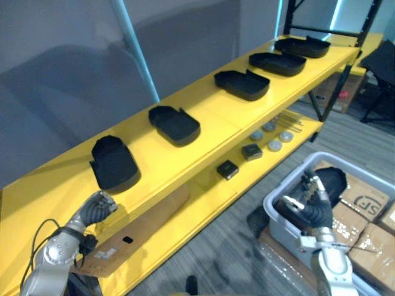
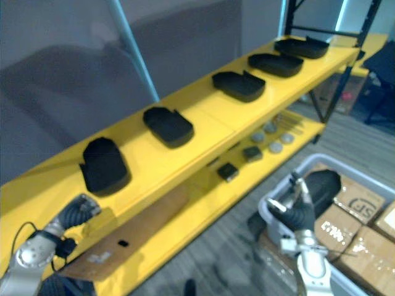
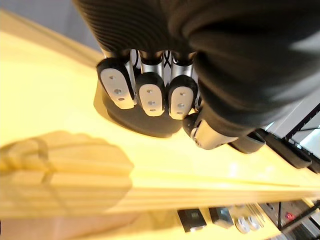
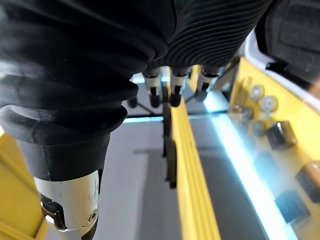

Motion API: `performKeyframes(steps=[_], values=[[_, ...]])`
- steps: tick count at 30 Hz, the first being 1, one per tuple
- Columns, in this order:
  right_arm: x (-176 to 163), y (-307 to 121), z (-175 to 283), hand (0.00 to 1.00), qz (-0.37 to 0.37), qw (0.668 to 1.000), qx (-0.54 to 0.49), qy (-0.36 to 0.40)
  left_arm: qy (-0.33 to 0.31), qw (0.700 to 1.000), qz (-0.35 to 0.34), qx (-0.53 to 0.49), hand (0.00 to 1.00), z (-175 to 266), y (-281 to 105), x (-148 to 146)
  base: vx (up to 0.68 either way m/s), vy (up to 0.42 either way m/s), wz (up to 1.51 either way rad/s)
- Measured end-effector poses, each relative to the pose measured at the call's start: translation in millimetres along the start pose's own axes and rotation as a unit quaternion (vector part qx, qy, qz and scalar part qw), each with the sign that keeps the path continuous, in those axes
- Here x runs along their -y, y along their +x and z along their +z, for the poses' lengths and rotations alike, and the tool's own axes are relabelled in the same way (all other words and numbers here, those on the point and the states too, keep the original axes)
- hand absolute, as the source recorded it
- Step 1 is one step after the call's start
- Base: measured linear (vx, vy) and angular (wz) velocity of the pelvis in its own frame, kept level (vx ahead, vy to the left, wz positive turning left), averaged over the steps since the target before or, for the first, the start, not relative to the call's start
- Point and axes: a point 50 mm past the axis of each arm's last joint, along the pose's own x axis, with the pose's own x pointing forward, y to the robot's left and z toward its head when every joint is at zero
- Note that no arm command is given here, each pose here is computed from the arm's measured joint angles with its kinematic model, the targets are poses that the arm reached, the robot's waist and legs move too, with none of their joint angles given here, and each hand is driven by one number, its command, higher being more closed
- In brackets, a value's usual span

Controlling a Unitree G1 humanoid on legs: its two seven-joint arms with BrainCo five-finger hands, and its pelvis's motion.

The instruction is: Walk over and take plastic housings, then place them on the shelf

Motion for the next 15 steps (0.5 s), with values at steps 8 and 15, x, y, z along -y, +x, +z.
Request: performKeyframes(steps=[8,15], values=[[-2,-1,-1,0.00,0.009,1.000,-0.003,0.000,-0.017,0.998,-0.061,-0.018,1.00,4,8,24,0.00,0.000,-0.02],[-5,-2,-2,0.00,0.015,1.000,-0.005,0.003,-0.030,0.996,-0.084,-0.021,1.00,12,21,42,0.00,0.003,-0.06]])
